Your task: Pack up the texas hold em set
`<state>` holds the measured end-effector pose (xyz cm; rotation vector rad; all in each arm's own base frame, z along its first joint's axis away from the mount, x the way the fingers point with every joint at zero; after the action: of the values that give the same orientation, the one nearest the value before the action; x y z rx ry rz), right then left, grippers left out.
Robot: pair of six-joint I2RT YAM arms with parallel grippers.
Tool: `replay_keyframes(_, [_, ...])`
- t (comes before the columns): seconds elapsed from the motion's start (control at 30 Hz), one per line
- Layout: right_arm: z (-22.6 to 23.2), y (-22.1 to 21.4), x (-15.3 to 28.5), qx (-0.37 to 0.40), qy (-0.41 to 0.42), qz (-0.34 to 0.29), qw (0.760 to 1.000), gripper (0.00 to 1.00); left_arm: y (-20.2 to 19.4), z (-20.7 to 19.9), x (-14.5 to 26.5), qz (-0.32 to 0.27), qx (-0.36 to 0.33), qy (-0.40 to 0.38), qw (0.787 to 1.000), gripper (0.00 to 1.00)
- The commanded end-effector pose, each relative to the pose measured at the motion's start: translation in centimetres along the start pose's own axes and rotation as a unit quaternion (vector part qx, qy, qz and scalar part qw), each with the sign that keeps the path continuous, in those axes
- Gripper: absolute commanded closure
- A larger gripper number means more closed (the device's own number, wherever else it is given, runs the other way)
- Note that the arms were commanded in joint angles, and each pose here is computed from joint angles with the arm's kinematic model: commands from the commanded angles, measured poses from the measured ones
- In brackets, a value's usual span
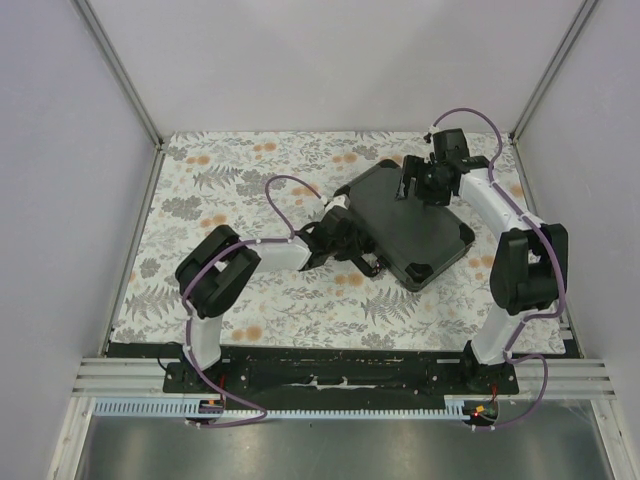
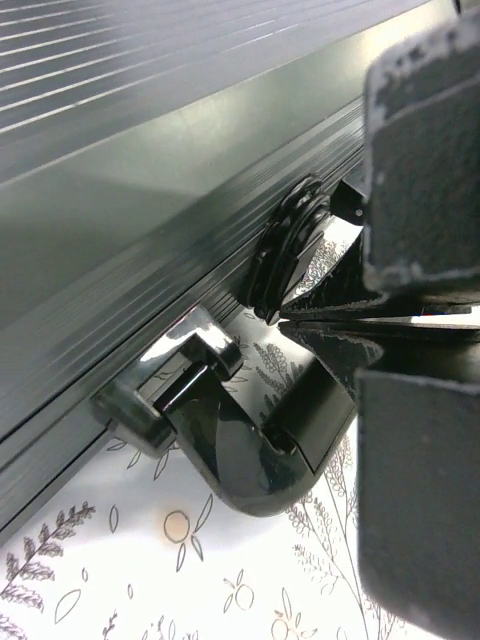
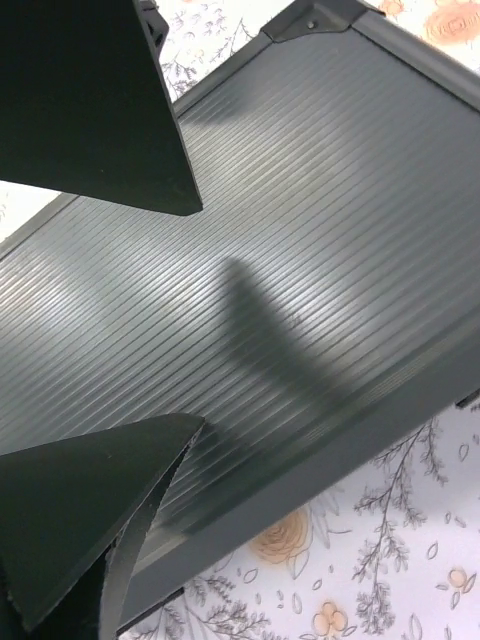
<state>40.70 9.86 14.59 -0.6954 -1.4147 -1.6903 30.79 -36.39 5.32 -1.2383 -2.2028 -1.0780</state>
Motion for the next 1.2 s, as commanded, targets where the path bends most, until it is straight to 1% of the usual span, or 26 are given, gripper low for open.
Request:
replay_keyframes(0.0, [0.8, -9.4, -2.7, -0.051, 0.042, 0.183, 0.981, 0.12, -1.9, 0.0, -3.4, -0.038, 0.0, 0.026, 0.999, 0.98])
replay_keyframes(0.13, [0.9, -9.4, -2.5, -0.054, 0.044, 0.183, 0.981, 0.12, -1.9, -0.5, -4.1, -0.049, 0.009, 0.023, 0.998, 0.98])
replay_keyframes(0.2, [0.9, -9.3, -2.3, -0.055, 0.043, 0.178, 0.982, 0.12, -1.4, -1.0, -3.8, -0.058, 0.009, 0.02, 0.998, 0.98])
replay_keyframes(0.3, [1.0, -8.1, -1.5, -0.055, 0.036, 0.156, 0.986, 0.12, -0.1, -1.8, -2.0, -0.077, -0.002, 0.018, 0.997, 0.98])
replay_keyframes(0.4, [1.3, -6.0, -0.3, -0.056, 0.032, 0.12, 0.991, 0.12, 1.5, -2.8, 0.7, -0.094, -0.038, 0.023, 0.995, 0.97])
replay_keyframes(0.47, [1.5, -4.5, 0.5, -0.057, 0.025, 0.096, 0.993, 0.12, 3.0, -3.9, 3.1, -0.112, -0.065, 0.023, 0.991, 0.91])
replay_keyframes(0.53, [1.4, -3.1, 1.6, -0.055, 0.013, 0.071, 0.996, 0.11, 4.1, -4.1, 5.5, -0.121, -0.095, 0.035, 0.987, 0.82])
replay_keyframes(0.6, [1.4, -1.5, 3.2, -0.049, 0.0, 0.039, 0.998, 0.1, 5.2, -4.6, 8.1, -0.137, -0.114, 0.039, 0.983, 0.71])
replay_keyframes(0.67, [1.4, -0.5, 5.0, -0.039, -0.007, 0.015, 0.999, 0.07, 5.8, -4.6, 10.5, -0.144, -0.132, 0.041, 0.98, 0.62])
replay_keyframes(0.73, [1.1, -0.1, 7.5, -0.03, -0.028, -0.005, 0.999, 0.02, 6.4, -4.9, 13.6, -0.156, -0.142, 0.034, 0.977, 0.51])
replay_keyframes(0.77, [0.8, -0.2, 8.8, -0.025, -0.038, -0.015, 0.999, 0.02, 6.5, -4.7, 15.0, -0.16, -0.145, 0.035, 0.976, 0.45])
replay_keyframes(0.87, [-0.3, -1.2, 12.8, -0.021, -0.08, -0.048, 0.995, 0.02, 6.8, -4.1, 19.2, -0.176, -0.153, 0.028, 0.972, 0.33])
replay_keyframes(0.9, [-0.5, -1.6, 14.1, -0.02, -0.086, -0.061, 0.994, 0.02, 6.8, -3.7, 20.6, -0.181, -0.156, 0.027, 0.971, 0.28])
replay_keyframes(1.0, [-1.1, -3.1, 18.9, -0.024, -0.108, -0.111, 0.988, 0.02, 7.3, -2.7, 25.7, -0.205, -0.156, 0.026, 0.966, 0.23])
replay_keyframes(1.17, [-2.3, -5.9, 26.2, -0.047, -0.147, -0.191, 0.969, 0.02, 6.4, -0.2, 31.6, -0.215, -0.135, 0.023, 0.967, 0.2])
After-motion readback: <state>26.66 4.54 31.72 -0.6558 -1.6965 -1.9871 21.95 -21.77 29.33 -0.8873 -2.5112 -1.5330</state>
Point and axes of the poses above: each gripper's point midway between its finger pads, its own x axis back along the fingers, its own z axis along the line the jaws close on, y = z × x, the point moved 3 cm from there along x, back along the fingers, and after that the axes turned 6 degrees about x, right-handed, at the moved point
